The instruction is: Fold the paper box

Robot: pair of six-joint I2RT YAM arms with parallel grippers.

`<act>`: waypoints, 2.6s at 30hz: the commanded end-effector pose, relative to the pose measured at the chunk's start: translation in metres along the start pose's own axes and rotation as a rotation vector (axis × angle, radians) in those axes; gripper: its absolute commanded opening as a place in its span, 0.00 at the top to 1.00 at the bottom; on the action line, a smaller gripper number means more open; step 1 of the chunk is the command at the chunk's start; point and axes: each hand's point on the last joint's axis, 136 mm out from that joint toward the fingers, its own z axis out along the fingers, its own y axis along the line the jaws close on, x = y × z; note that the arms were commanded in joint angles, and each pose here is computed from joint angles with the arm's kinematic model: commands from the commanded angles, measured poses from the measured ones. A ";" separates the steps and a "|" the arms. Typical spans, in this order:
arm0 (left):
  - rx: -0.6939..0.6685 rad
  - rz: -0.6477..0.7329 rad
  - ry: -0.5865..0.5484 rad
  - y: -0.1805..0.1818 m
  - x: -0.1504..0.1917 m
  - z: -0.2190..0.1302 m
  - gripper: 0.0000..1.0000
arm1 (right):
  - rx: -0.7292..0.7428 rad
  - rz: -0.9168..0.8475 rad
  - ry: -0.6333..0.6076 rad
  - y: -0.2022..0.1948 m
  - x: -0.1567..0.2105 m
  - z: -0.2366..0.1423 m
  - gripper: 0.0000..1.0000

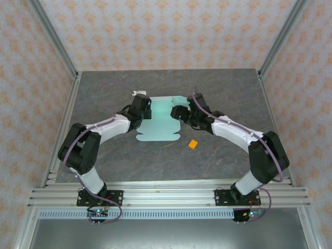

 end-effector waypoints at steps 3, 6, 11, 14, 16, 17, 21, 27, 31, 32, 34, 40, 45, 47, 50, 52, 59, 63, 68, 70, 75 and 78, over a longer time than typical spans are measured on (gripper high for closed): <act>0.025 -0.051 -0.055 0.001 -0.023 -0.022 0.93 | -0.033 0.033 -0.055 0.002 -0.012 0.020 0.22; 0.032 -0.051 -0.054 0.000 -0.024 -0.024 0.93 | -0.043 0.043 -0.062 0.004 -0.014 0.027 0.22; 0.044 -0.054 -0.056 -0.002 -0.023 -0.024 0.93 | -0.060 0.034 -0.095 0.007 -0.020 0.027 0.22; 0.048 -0.054 -0.053 -0.003 -0.022 -0.023 0.93 | -0.065 0.023 -0.110 0.008 -0.024 0.027 0.26; 0.050 -0.054 -0.053 -0.003 -0.023 -0.023 0.93 | -0.063 0.013 -0.115 0.009 -0.025 0.027 0.30; 0.050 -0.053 -0.053 -0.003 -0.023 -0.023 0.93 | -0.061 0.007 -0.115 0.008 -0.025 0.027 0.32; 0.052 -0.050 -0.045 -0.004 -0.020 -0.021 0.93 | -0.042 -0.029 -0.129 0.006 -0.028 0.023 0.40; 0.064 -0.037 -0.030 -0.007 -0.016 -0.019 0.93 | -0.004 -0.127 -0.152 0.008 -0.032 0.016 0.52; 0.068 -0.033 -0.026 -0.007 -0.015 -0.019 0.93 | 0.023 -0.199 -0.159 0.012 -0.032 0.014 0.58; 0.067 -0.032 -0.022 -0.007 -0.014 -0.019 0.93 | 0.030 -0.210 -0.163 0.012 -0.032 0.014 0.59; 0.071 -0.028 -0.017 -0.008 -0.013 -0.018 0.93 | 0.033 -0.238 -0.169 0.015 -0.032 0.014 0.63; 0.062 -0.008 0.001 -0.009 -0.008 -0.014 0.93 | -0.019 -0.259 -0.192 0.027 -0.036 0.011 0.69; 0.050 0.006 0.018 -0.008 -0.002 -0.009 0.93 | -0.087 -0.269 -0.196 0.040 -0.036 0.012 0.69; 0.048 0.010 0.022 -0.008 0.000 -0.007 0.93 | -0.106 -0.276 -0.201 0.044 -0.037 0.011 0.70; 0.051 0.012 0.026 -0.010 0.001 -0.006 0.93 | -0.115 -0.284 -0.184 0.046 -0.035 0.014 0.71; 0.055 0.011 0.030 -0.010 0.002 -0.006 0.93 | -0.127 -0.286 -0.167 0.048 -0.032 0.018 0.72; 0.065 0.012 0.027 -0.014 0.000 -0.008 0.93 | -0.201 -0.274 -0.118 0.059 -0.022 0.030 0.73; 0.067 0.013 0.025 -0.015 -0.001 -0.009 0.93 | -0.228 -0.261 -0.094 0.064 -0.015 0.037 0.74; 0.070 0.012 0.025 -0.015 -0.001 -0.009 0.93 | -0.250 -0.243 -0.067 0.067 -0.005 0.044 0.75; 0.069 0.012 0.025 -0.015 -0.001 -0.009 0.93 | -0.255 -0.238 -0.059 0.067 -0.003 0.046 0.75; 0.070 0.010 0.024 -0.015 -0.001 -0.008 0.93 | -0.269 -0.238 -0.041 0.074 0.004 0.052 0.76; 0.067 0.011 0.025 -0.015 0.000 -0.007 0.93 | -0.252 -0.237 -0.045 0.071 0.004 0.053 0.76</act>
